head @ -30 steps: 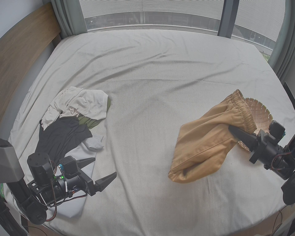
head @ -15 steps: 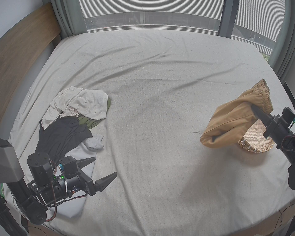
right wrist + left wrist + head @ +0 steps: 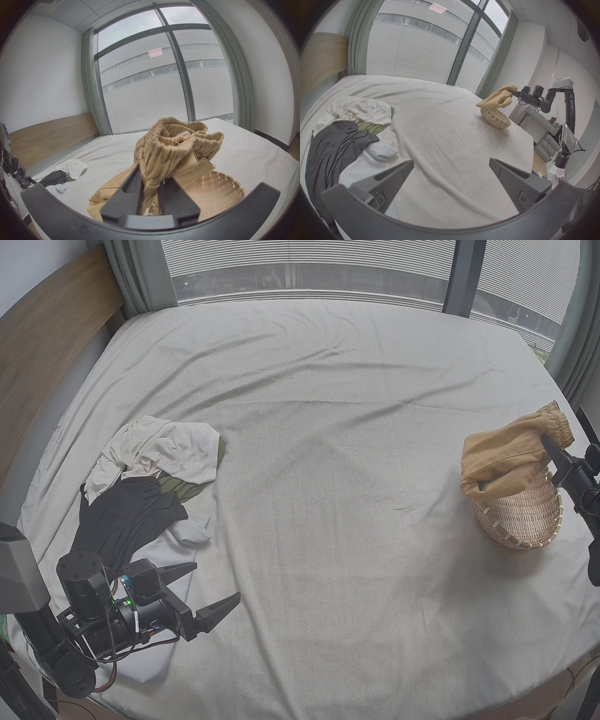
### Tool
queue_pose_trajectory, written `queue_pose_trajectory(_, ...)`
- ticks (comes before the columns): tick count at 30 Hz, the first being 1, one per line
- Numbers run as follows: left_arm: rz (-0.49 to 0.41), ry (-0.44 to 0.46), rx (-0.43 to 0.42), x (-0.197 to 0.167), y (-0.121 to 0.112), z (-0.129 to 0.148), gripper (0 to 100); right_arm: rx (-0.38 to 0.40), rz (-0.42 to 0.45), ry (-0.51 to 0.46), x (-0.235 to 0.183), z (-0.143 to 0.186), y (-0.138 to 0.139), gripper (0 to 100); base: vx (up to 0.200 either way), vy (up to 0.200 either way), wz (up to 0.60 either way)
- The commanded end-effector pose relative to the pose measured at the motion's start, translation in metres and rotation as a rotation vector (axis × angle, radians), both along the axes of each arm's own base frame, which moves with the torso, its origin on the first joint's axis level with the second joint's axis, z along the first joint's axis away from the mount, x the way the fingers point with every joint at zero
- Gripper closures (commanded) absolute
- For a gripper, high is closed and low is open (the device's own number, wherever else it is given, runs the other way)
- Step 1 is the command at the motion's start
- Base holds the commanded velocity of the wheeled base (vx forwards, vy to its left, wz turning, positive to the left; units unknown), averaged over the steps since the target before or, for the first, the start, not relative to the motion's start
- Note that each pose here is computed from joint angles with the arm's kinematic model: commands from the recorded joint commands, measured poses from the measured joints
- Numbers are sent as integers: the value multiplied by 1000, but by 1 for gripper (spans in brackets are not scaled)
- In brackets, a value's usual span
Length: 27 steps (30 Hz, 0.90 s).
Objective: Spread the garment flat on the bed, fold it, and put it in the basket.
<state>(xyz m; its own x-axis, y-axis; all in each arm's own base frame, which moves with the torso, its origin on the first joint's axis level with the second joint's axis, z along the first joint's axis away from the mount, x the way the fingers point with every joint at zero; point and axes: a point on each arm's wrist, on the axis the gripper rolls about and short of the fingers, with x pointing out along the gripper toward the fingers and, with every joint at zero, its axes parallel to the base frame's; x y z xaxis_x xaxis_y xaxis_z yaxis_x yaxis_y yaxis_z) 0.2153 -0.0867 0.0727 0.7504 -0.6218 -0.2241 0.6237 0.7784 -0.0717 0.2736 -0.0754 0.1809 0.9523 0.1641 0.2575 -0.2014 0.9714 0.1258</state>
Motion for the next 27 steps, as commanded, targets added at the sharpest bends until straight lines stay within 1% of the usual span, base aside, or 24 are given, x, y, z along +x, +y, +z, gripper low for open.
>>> queue_pose_trajectory(1, -9, 4, 2, -1, -2, -1, 0, 21, -37, 68, 10, -21, -14, 100, 0, 0, 0)
queue_pose_trajectory(3, -14, 7, 3, -2, -2, -1, 0, 30, -45, 95, 13, -30, -18, 100, 0, 0, 0)
queue_pose_trajectory(7, -14, 6, 2, -2, -2, -1, 0, 10, -84, 131, 16, -43, -30, 100, 0, 0, 0)
queue_pose_trajectory(15, -15, 6, 2, -2, -3, -1, 0, 11, -88, 138, 16, -45, -31, 100, 0, 0, 0)
queue_pose_trajectory(16, -15, 6, 2, -2, -3, -1, 0, 11, -88, 139, 16, -45, -31, 0, 0, 0, 0)
queue_pose_trajectory(21, -15, 6, 2, -2, -3, -1, 0, 9, -93, 124, 18, -42, -33, 0, 0, 0, 0)
queue_pose_trajectory(27, -13, 8, 2, -2, -3, -1, 0, 1, -133, 85, 18, -33, -47, 0, 0, 0, 0)
